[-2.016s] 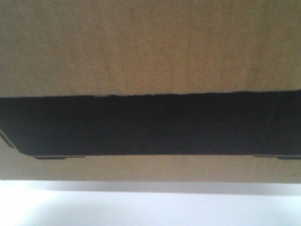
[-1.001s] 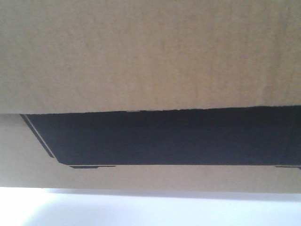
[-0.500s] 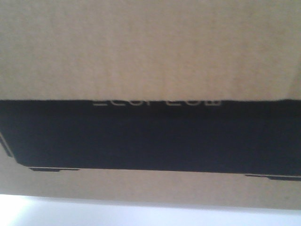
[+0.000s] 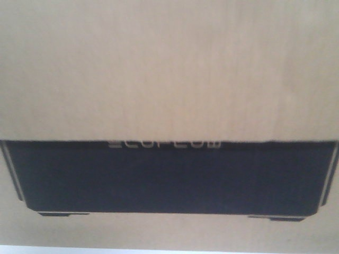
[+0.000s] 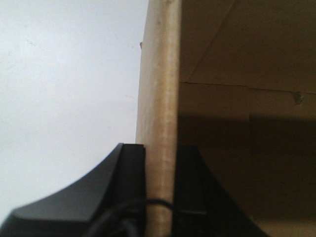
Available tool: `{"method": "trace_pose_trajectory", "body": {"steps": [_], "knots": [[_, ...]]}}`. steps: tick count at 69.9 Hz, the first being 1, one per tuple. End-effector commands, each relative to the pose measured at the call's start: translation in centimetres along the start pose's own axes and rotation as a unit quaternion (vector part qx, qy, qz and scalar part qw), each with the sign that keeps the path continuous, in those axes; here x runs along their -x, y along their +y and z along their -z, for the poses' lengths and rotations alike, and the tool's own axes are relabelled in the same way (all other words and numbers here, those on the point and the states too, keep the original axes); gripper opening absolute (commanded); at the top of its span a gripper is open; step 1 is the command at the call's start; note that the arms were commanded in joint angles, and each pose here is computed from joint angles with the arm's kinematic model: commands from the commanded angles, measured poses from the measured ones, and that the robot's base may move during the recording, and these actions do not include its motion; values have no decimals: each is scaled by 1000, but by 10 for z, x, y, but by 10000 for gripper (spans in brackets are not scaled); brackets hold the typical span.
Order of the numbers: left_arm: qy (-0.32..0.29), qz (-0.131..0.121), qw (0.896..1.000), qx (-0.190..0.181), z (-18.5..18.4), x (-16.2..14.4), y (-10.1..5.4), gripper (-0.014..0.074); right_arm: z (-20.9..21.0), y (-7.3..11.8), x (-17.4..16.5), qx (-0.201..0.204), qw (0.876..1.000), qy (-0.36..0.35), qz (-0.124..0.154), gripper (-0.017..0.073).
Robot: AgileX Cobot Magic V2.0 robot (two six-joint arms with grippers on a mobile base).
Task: Grab box from left shelf to table start
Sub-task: 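Lower the box with both grippers onto the white table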
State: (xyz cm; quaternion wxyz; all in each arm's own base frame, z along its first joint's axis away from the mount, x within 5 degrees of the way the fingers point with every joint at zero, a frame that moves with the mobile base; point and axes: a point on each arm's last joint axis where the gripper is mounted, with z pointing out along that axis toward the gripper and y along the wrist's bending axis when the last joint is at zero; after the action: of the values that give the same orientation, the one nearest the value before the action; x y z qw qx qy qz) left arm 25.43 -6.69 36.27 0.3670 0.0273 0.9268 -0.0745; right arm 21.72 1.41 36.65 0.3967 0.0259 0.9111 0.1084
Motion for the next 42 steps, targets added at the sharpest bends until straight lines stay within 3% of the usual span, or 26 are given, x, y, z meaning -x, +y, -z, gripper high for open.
{"method": "trace_pose_trajectory", "body": {"steps": [1,42], "knots": [[-101,14,994,-26,13,24,-5,-104,4,4,20,13,998,-63,-7,57],[-64,14,998,-18,-17,24,-5,-102,-14,0,23,8,999,-51,-3,59]]}}
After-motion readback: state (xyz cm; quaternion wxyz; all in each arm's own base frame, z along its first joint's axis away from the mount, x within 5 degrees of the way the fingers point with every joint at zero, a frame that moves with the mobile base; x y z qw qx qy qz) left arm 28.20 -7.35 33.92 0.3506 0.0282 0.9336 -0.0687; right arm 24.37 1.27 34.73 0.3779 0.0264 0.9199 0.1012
